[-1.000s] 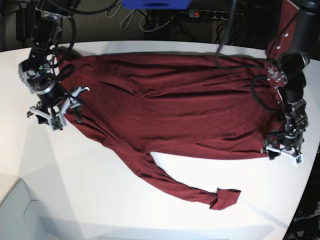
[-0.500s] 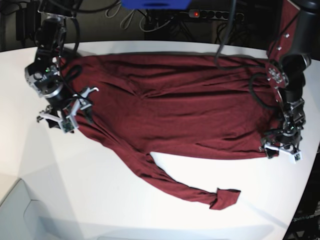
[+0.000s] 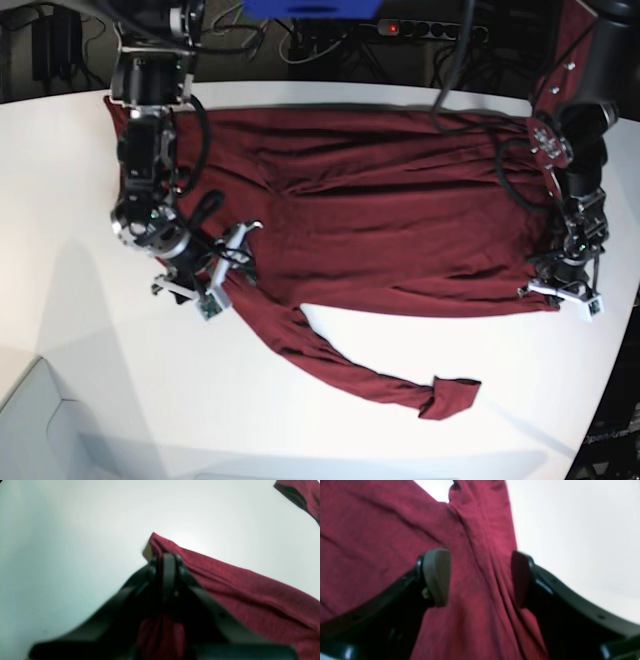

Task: Layout the t-shirt on the table in an organized manner, then fold the t-shirt properly
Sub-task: 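Grasp the shirt side near the sleeve seam with the right gripper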

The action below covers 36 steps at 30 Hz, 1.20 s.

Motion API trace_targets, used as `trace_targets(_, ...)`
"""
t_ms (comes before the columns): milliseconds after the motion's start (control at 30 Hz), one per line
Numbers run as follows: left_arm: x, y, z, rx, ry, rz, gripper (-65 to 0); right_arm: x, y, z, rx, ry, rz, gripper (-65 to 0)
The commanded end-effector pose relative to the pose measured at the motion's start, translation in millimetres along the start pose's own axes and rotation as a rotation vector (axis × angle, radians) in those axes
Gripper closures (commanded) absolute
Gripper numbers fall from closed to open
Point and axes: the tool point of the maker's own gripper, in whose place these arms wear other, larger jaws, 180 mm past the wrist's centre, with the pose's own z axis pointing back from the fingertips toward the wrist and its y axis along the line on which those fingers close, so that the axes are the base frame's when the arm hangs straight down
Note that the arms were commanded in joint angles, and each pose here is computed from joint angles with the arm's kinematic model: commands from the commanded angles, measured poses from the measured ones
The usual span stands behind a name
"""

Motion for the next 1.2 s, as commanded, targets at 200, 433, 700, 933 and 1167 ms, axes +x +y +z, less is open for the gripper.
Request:
trace_targets(200, -14.7, -1.2, 0.2, -0.004, 0.083, -0.018, -0.4, 25.9, -12.3, -35.5, 0.050, -0.021, -0.067, -38.2)
trace_targets(433, -14.9, -0.4, 0.3, -0.003, 0.084, -0.018, -0.4, 19.8, -5.3, -48.5, 0.089, -0.050, -0.119, -38.0)
trace_targets(700, -14.4, 0.5, 0.4, -0.002, 0.083, -0.019, -0.4, 19.3, -4.7, -49.3, 0.092, -0.071, -0.133, -28.4)
trace_targets(933, -14.0, 1.4, 0.5, 0.000, 0.083, -0.020, -0.4, 17.6, -14.7, -45.9, 0.075, -0.066, -0.123, -6.5)
trace_targets(1167, -11.1, 1.3, 0.2, -0.001, 0.077, -0.019, -0.4, 17.0, -26.2, -36.7, 0.045, -0.070, -0.095, 0.0)
